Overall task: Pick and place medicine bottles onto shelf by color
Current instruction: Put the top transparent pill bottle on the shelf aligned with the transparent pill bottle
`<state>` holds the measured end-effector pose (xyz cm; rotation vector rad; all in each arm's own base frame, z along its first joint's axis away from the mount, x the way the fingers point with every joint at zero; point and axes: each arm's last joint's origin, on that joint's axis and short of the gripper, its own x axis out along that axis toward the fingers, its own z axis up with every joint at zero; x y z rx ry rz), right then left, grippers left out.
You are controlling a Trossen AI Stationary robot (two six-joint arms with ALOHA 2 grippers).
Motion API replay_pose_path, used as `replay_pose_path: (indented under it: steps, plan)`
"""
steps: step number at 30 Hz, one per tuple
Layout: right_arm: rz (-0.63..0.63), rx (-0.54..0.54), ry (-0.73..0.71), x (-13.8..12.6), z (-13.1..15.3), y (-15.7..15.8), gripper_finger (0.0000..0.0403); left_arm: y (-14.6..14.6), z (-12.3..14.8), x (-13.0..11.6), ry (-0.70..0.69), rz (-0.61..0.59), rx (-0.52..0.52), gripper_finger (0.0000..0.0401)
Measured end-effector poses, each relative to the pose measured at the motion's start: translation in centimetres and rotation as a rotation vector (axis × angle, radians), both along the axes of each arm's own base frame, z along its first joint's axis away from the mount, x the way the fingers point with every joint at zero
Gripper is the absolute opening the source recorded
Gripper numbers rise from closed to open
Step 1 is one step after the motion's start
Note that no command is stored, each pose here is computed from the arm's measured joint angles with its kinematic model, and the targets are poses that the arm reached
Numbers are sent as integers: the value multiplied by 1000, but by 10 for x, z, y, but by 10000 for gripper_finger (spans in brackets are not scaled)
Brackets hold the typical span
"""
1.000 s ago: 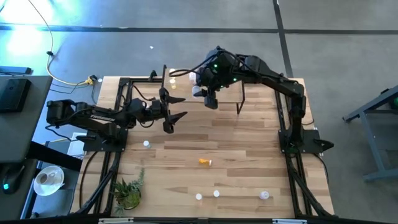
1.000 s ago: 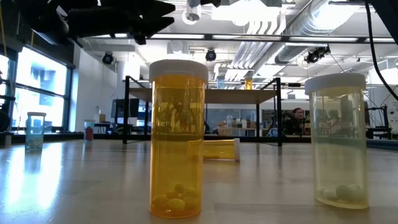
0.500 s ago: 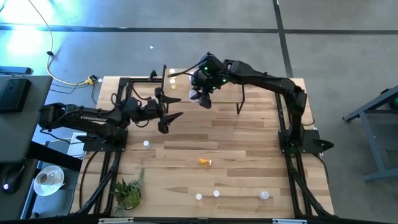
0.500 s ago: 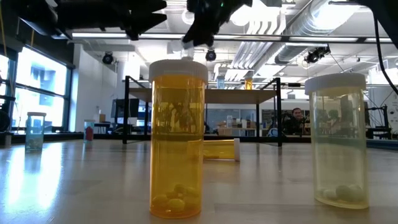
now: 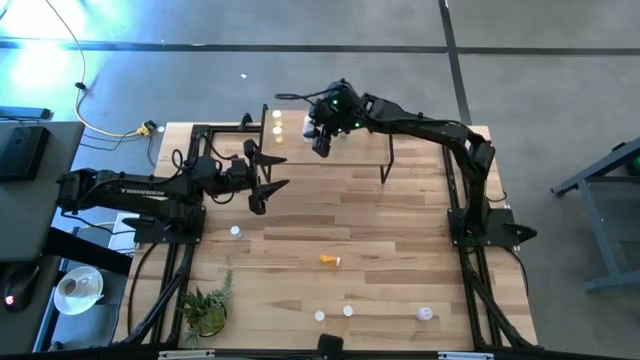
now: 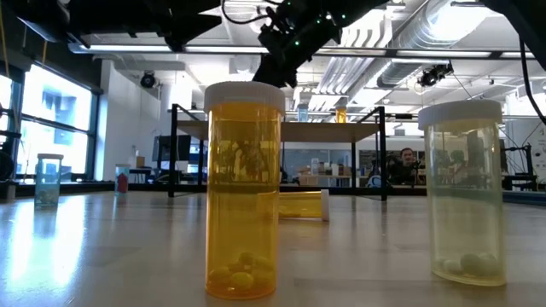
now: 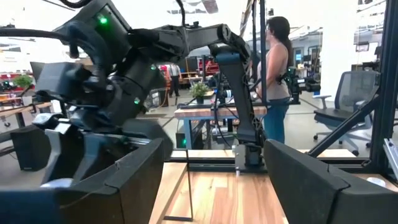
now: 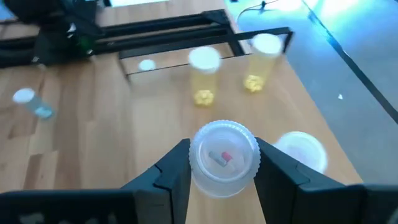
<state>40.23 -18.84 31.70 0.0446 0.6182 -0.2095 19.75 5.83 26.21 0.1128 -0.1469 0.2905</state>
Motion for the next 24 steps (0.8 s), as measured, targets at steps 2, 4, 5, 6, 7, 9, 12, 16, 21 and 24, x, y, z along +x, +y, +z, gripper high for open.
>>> replay_pose_path:
  steps: [2, 4, 5, 6, 7, 9, 12, 16, 21, 24]
  plan:
    - [-20, 9, -16, -1, -1, -4, 130, 0, 0, 0, -1, 0, 0, 266]
    - [-30, 19, -12, -2, -2, -5, 130, 0, 0, 0, -1, 0, 0, 266]
    - [-31, 22, -8, -2, -2, -5, 130, 0, 0, 0, -1, 0, 0, 266]
    - [-32, 25, -8, -1, -3, -5, 130, 0, 0, 0, -1, 0, 0, 266]
    - [-33, 28, -13, 0, -4, -4, 130, 0, 0, 0, -1, 0, -1, 266]
    - [-32, 37, -7, 2, -7, -3, 130, 0, 0, 0, -1, 0, -1, 266]
    - [-15, 37, 27, 9, -19, -1, 130, 0, 0, 0, -2, 0, -4, 266]
    - [-19, 28, 54, 11, -27, -2, 130, 0, -1, 0, 7, 0, -6, 266]
    - [-22, 40, 81, 9, -29, -2, 130, 0, -1, 0, 8, 0, -3, 266]
    - [-27, 38, 88, 9, -29, -2, 130, 0, -1, 0, 8, 0, -3, 266]
